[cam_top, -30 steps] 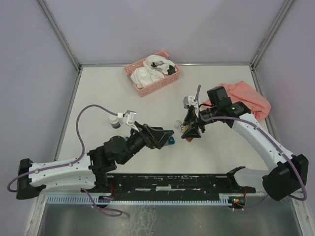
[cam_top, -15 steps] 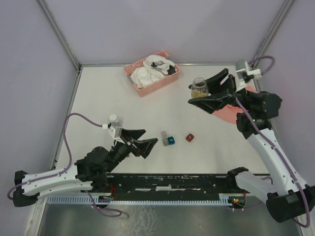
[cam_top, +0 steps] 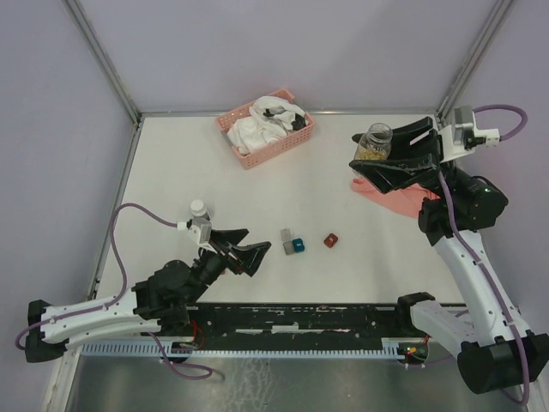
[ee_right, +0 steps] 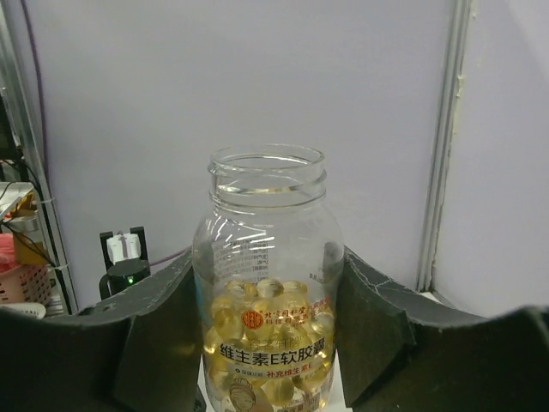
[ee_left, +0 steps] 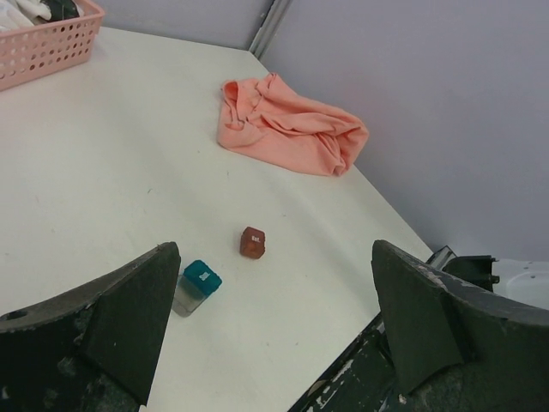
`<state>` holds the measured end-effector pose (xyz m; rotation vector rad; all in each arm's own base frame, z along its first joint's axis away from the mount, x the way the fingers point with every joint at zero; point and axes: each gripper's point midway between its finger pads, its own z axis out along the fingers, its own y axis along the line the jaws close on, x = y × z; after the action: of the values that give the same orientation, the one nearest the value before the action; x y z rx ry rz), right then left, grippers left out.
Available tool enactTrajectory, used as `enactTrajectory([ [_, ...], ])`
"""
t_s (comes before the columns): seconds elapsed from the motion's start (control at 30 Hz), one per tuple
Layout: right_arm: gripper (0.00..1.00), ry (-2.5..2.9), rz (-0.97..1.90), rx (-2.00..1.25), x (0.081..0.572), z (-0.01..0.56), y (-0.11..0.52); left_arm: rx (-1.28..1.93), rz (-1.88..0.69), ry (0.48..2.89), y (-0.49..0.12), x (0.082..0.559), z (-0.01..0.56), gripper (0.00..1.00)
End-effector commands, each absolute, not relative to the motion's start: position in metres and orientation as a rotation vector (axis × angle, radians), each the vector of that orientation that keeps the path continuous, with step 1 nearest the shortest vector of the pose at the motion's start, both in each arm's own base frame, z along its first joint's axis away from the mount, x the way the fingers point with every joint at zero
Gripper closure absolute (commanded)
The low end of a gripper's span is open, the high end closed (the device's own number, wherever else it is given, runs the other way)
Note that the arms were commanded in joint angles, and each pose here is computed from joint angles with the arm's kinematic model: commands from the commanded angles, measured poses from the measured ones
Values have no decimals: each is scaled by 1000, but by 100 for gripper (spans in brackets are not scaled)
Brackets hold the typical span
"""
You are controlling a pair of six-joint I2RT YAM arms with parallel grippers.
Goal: Sort the pills into containers
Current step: Pour the pill into the pill container.
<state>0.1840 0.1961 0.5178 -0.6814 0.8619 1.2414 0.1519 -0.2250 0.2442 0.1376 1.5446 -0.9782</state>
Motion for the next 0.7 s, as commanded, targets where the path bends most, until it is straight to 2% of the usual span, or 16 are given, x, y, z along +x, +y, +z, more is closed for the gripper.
enactTrajectory([
  [0.0, 98, 803, 1202, -700, 181, 520, 195, 65, -977, 1532, -222, 158, 249, 1],
  [0.03, 98, 1002, 1106, -604, 217, 503, 189, 61, -967, 1535, -222, 160, 248, 0],
  [0.07, 98, 1068, 1116, -659, 219, 492, 194, 63, -959, 1537, -223, 160, 247, 0],
  [0.13, 98, 760, 1253, -837, 155, 502, 208, 66, -935, 1565, -224, 162, 241, 0],
  [0.17, 98, 690, 1188, -818, 153, 497, 204, 64, -925, 1579, -225, 163, 238, 0],
  [0.23, 98, 996, 1057, -664, 216, 478, 196, 69, -924, 1599, -229, 163, 233, 0],
  [0.27, 98, 1018, 1091, -700, 212, 480, 198, 73, -929, 1607, -231, 162, 231, 0],
  [0.33, 98, 696, 1188, -757, 160, 507, 197, 75, -932, 1624, -233, 161, 225, 0],
  [0.37, 98, 702, 1147, -730, 165, 510, 194, 67, -935, 1629, -233, 161, 223, 0],
  [0.43, 98, 1012, 1049, -582, 222, 500, 184, 60, -955, 1625, -235, 161, 222, 0],
  [0.47, 98, 1011, 1134, -637, 209, 502, 191, 56, -961, 1623, -236, 161, 222, 0],
  [0.5, 98, 839, 1230, -717, 173, 513, 197, 59, -965, 1624, -236, 160, 222, 0],
  [0.53, 98, 693, 1185, -756, 153, 515, 193, 60, -965, 1625, -236, 160, 222, 0],
  [0.6, 98, 1011, 1002, -687, 213, 483, 189, 59, -959, 1629, -235, 160, 222, 0],
  [0.63, 98, 1184, 1004, -716, 225, 459, 193, 54, -954, 1630, -234, 161, 221, 0],
  [0.67, 98, 1167, 1121, -813, 207, 451, 206, 48, -947, 1633, -232, 162, 221, 1],
])
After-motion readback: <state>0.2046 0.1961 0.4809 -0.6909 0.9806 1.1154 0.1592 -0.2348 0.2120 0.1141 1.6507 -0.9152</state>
